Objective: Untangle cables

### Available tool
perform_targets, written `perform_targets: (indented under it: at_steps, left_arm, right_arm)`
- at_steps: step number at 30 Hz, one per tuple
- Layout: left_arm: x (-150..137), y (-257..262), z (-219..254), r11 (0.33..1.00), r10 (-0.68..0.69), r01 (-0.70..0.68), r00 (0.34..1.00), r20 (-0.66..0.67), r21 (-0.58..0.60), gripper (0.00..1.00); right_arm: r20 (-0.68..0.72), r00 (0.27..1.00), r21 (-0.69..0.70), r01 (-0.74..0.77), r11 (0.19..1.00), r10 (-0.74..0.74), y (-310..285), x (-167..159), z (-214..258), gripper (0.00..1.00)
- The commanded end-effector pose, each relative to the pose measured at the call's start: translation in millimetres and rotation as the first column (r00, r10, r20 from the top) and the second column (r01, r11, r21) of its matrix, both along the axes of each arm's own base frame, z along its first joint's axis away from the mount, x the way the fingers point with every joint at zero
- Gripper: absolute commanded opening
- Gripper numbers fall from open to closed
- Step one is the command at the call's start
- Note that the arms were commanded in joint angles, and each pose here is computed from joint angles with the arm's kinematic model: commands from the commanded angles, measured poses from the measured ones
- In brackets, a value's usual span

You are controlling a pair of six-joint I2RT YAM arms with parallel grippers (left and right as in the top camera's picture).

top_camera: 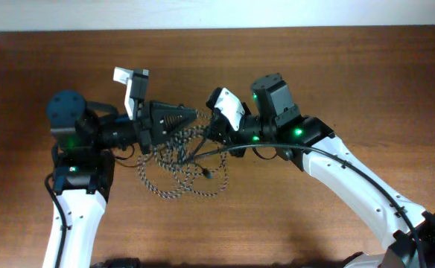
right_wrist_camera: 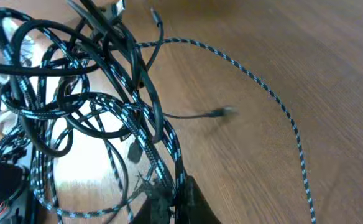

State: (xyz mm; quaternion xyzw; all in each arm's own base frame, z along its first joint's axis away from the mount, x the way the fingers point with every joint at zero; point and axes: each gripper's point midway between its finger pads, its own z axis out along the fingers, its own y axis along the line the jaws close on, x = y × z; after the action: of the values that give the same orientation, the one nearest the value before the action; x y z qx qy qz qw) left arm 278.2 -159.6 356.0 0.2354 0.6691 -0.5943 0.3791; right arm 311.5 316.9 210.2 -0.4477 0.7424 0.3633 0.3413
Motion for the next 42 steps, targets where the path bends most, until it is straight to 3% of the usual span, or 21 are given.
perform_targets:
  at_steps: [1, 4, 7, 13, 14, 15, 18, 22, 25, 27, 29, 31, 34, 37, 40, 42]
  left_arm:
    - [-11.0, -2.7, 11.0, 0.999, -0.034, 0.034, 0.999, 0.033, 0.0, 0.0]
    - [-8.4, 8.7, 10.8, 1.0, -0.015, 0.015, 0.999, 0.033, 0.0, 0.0]
    - [0.2, 44.5, 10.2, 0.998, 0.063, -0.064, 0.994, 0.087, 0.014, 0.0]
    - [22.3, 135.9, 9.1, 0.929, 0.364, -0.37, 0.922, 0.128, 0.024, 0.0]
    - [23.0, 148.4, 7.9, 0.913, 0.403, -0.408, 0.908, 0.117, 0.023, 0.0]
    - [23.2, 154.0, 6.2, 0.905, 0.421, -0.425, 0.902, 0.098, 0.02, 0.0]
    - [24.6, 155.6, -2.0, 0.899, 0.437, -0.438, 0.898, 0.042, 0.016, 0.0]
    - [24.9, 146.8, -12.3, 0.906, 0.423, -0.422, 0.906, -0.018, 0.017, 0.0]
    - [27.0, 106.8, -12.6, 0.944, 0.33, -0.33, 0.944, -0.003, 0.029, 0.0]
    - [14.4, 68.2, 0.0, 0.983, 0.174, -0.181, 0.974, 0.145, 0.041, 0.0]
    - [0.9, 33.4, 23.0, 0.995, 0.045, -0.075, 0.924, 0.379, 0.065, 0.0]
    - [8.9, 26.9, 35.2, 0.99, 0.092, -0.131, 0.882, 0.462, 0.052, 0.0]
    - [46.9, 44.4, 38.0, 0.936, 0.345, -0.351, 0.897, 0.275, -0.028, 0.0]
    - [51.1, 47.7, 41.6, 0.924, 0.381, -0.375, 0.913, 0.144, -0.073, 0.0]
    - [53.0, 49.1, 42.2, 0.918, 0.393, -0.386, 0.916, 0.08, -0.091, 0.0]
    - [62.4, 56.8, 44.3, 0.884, 0.446, -0.448, 0.894, -0.045, -0.133, 0.0]
  right_arm:
    - [-0.055, 0.983, -0.01, 0.173, 0.985, -0.173, -27.9, 32.1, -1.0, 0.04]
    - [-0.162, 0.909, -0.021, 0.385, 0.923, -0.383, -92.9, 71.3, -6.7, 0.04]
    - [-0.264, 0.745, -0.078, 0.617, 0.783, -0.613, -196.6, 101.3, -20.8, 0.04]
    - [-0.425, 0.323, -0.173, 0.888, 0.426, -0.845, -374.3, 88.3, -40.5, 0.04]
    - [-0.474, 0.306, -0.135, 0.902, 0.411, -0.826, -385.0, 85.0, -35.1, 0.04]
    - [-0.505, 0.325, -0.093, 0.9, 0.425, -0.8, -386.1, 83.3, -29.0, 0.04]
    - [-0.569, 0.425, 0.011, 0.86, 0.51, -0.704, -363.3, 81.8, -12.8, 0.43]
    - [-0.637, 0.607, 0.191, 0.722, 0.665, -0.476, -304.2, 73.4, 17.8, 0.6]
    - [-0.647, 0.69, 0.245, 0.59, 0.77, -0.323, -245.5, 62.9, 27.4, 0.63]
    - [-0.647, 0.716, 0.245, 0.519, 0.819, -0.261, -212.7, 55.1, 27.5, 0.71]
    - [-0.66, 0.731, 0.241, 0.425, 0.873, -0.173, -169.1, 39.8, 27.4, 0.8]
    - [-0.691, 0.712, 0.232, 0.383, 0.894, -0.126, -144.5, 28.5, 27.4, 0.8]
    - [-0.708, 0.703, 0.212, 0.307, 0.928, -0.07, -109.8, 9.7, 25.1, 0.82]
    - [-0.688, 0.717, 0.143, 0.286, 0.947, -0.113, -87.2, 4.5, 13.3, 0.85]
    - [-0.717, 0.676, 0.088, 0.328, 0.941, -0.169, -66.4, 5.1, 9.3, 0.85]
    - [-0.677, 0.718, 0.075, 0.287, 0.955, -0.163, -39.2, -4.7, 7.7, 0.89]
